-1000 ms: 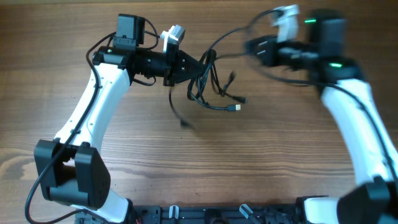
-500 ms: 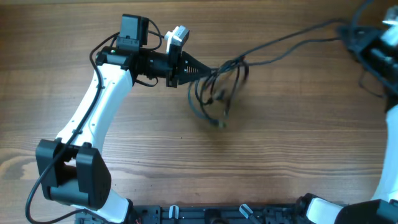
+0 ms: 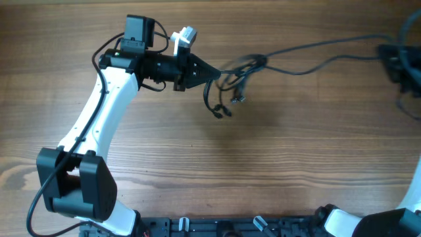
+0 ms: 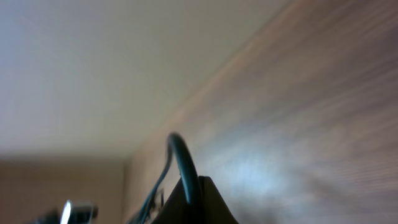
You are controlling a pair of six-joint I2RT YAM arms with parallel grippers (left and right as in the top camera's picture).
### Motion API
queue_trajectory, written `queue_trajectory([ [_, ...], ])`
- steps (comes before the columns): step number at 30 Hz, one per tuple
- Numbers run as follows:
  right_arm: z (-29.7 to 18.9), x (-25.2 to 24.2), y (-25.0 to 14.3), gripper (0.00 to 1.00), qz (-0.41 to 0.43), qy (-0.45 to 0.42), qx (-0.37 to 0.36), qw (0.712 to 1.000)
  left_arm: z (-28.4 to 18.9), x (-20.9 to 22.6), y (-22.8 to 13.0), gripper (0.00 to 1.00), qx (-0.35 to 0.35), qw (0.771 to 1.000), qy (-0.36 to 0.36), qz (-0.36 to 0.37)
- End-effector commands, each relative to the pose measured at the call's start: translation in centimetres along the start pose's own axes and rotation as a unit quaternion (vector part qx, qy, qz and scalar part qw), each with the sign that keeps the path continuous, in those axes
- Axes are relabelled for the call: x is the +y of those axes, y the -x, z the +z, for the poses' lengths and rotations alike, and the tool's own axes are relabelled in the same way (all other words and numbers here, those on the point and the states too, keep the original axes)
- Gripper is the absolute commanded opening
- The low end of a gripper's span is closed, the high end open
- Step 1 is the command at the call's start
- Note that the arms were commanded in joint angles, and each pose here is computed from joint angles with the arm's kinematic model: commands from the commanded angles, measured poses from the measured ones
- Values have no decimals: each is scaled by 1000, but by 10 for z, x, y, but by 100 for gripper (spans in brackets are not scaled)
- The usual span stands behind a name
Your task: Untangle cables
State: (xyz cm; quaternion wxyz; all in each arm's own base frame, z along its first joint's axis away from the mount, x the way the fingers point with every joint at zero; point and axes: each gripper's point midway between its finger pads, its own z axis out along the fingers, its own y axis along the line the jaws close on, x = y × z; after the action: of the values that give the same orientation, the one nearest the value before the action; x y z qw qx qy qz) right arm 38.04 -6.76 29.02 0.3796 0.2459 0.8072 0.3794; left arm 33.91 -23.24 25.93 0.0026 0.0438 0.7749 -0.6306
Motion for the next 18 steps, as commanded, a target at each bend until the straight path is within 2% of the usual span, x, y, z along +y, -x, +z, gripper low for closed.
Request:
queue_trajectory([
  [1,38,32,-60,5,-78,0,92,993,-16,55,17,4,-65,984,163,21],
  [2,50,35,-86,4,-89,-27,125,988,-29,91,16,4,-84,961,262,-12],
  [4,64,34,-120,4,-111,-77,163,977,-41,120,8,4,-84,934,346,-34],
  [9,89,22,-184,4,-144,-157,241,947,-52,156,-18,4,-49,897,437,-46],
  [11,97,16,-197,4,-143,-165,265,939,-57,167,-25,5,-43,890,450,-56],
  [13,102,6,-204,4,-135,-178,284,932,-65,177,-30,11,-42,880,469,-66],
  [14,103,3,-206,5,-134,-182,289,930,-72,180,-31,20,-43,871,484,-71],
  [16,104,0,-208,26,-135,-185,296,927,-82,186,-32,39,-46,858,507,-73],
  [17,103,-1,-209,51,-136,-186,297,927,-86,187,-31,48,-48,853,515,-71],
  [18,103,-1,-209,68,-135,-186,297,927,-87,187,-30,60,-44,853,516,-60],
])
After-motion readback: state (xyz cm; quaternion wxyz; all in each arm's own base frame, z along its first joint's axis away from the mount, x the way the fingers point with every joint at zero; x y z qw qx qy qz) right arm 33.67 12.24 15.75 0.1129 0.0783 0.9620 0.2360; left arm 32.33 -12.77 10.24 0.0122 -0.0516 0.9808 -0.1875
